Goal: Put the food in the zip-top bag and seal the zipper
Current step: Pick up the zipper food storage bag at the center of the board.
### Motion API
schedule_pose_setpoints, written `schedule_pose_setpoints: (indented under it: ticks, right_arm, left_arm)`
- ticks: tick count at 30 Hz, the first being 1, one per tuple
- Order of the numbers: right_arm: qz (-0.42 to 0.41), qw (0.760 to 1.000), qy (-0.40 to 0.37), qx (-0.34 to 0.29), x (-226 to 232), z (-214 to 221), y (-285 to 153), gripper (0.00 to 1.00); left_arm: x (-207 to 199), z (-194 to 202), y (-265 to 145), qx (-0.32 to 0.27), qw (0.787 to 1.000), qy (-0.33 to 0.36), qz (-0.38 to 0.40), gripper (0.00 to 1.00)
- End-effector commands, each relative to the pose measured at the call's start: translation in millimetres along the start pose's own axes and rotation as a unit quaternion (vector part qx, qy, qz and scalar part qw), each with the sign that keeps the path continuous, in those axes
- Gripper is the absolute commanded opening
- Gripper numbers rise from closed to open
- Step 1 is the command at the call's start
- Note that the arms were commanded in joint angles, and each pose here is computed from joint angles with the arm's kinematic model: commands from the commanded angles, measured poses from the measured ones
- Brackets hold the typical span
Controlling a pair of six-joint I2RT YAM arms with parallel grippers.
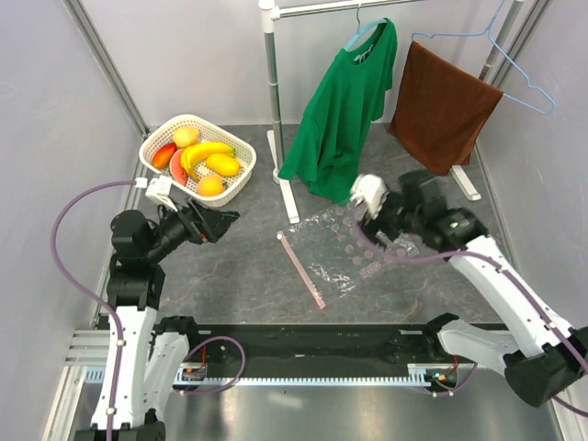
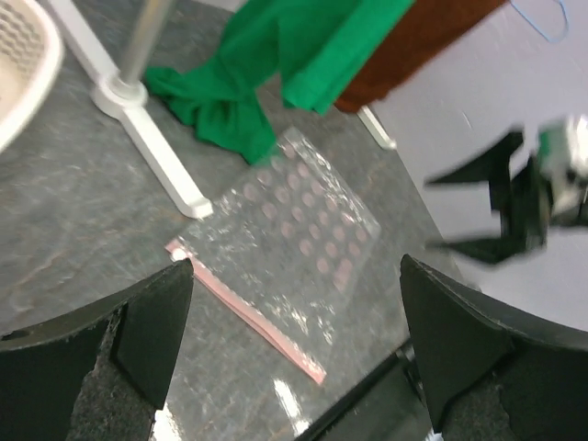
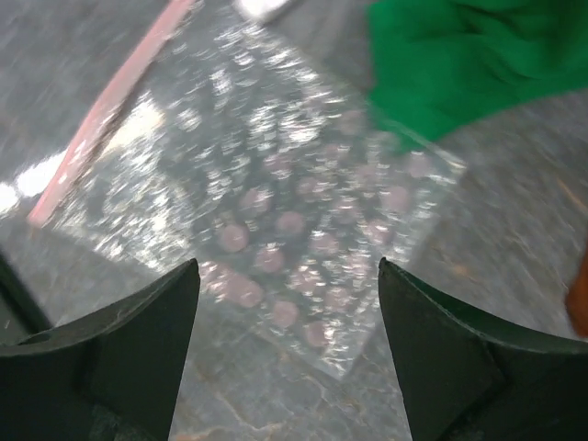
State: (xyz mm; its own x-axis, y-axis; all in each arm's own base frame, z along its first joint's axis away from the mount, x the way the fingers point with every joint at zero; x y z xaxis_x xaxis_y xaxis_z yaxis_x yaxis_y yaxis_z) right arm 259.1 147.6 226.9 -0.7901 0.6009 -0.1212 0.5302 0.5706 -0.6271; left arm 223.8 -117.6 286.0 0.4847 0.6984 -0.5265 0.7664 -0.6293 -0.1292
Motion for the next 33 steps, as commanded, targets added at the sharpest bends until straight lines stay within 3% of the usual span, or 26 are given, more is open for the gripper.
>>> schedule_pose_setpoints:
  ticks: [1, 6, 7, 8, 13, 16, 19, 28, 33]
  right_arm:
    - [-0.011, 0.993, -0.084, 0.084, 37, 31, 26, 0.85]
    - [-0.032, 0.982, -0.133, 0.128, 92, 14, 66, 0.8]
    - [-0.042, 0.982, -0.133, 0.125, 97, 7, 70, 0.84]
    - [-0.05, 0.984, -0.126, 0.114, 101, -3, 73, 0.98]
    - [0.01, 0.999, 0.012, 0.048, 96, -54, 87, 0.98]
    - [0.0, 0.996, 0.08, 0.042, 105, -65, 94, 0.98]
    - [-0.03, 0.993, 0.094, 0.067, 119, -60, 109, 0.98]
    - [0.1, 0.98, 0.098, 0.139, 120, -11, 137, 0.97]
    - [0.118, 0.971, 0.095, 0.184, 127, 6, 152, 0.89]
  left_arm:
    - [24, -16, -8, -0.041, 0.994, -0.025, -0.103, 0.99]
    - [27, -14, -6, -0.031, 0.992, -0.049, -0.111, 0.97]
    - [26, -13, -6, -0.03, 0.992, -0.051, -0.111, 0.97]
    - [28, -13, -6, -0.03, 0.991, -0.053, -0.116, 0.97]
    - [33, -14, -10, -0.037, 0.989, -0.042, -0.135, 0.97]
    - [38, -16, -11, -0.041, 0.988, -0.036, -0.145, 0.97]
    - [42, -21, -10, -0.044, 0.986, -0.033, -0.157, 0.97]
    - [58, -19, -4, -0.032, 0.98, -0.074, -0.184, 0.96]
    - [63, -16, -2, -0.025, 0.978, -0.08, -0.191, 0.96]
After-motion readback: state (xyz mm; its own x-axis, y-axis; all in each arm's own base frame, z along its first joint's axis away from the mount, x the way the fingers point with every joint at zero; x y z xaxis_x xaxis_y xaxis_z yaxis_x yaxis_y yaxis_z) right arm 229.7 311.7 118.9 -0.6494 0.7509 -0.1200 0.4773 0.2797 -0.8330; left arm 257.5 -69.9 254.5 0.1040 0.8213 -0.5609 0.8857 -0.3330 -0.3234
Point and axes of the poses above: each gripper's point midway between its finger pads, its own y axis out along the fingers, its own x axis along the line the jaws close on, z = x × y, the point moved 1 cm from there along -y, back along the fingers, and after that the axes turned 6 degrees about y, right-handed, at the moved point
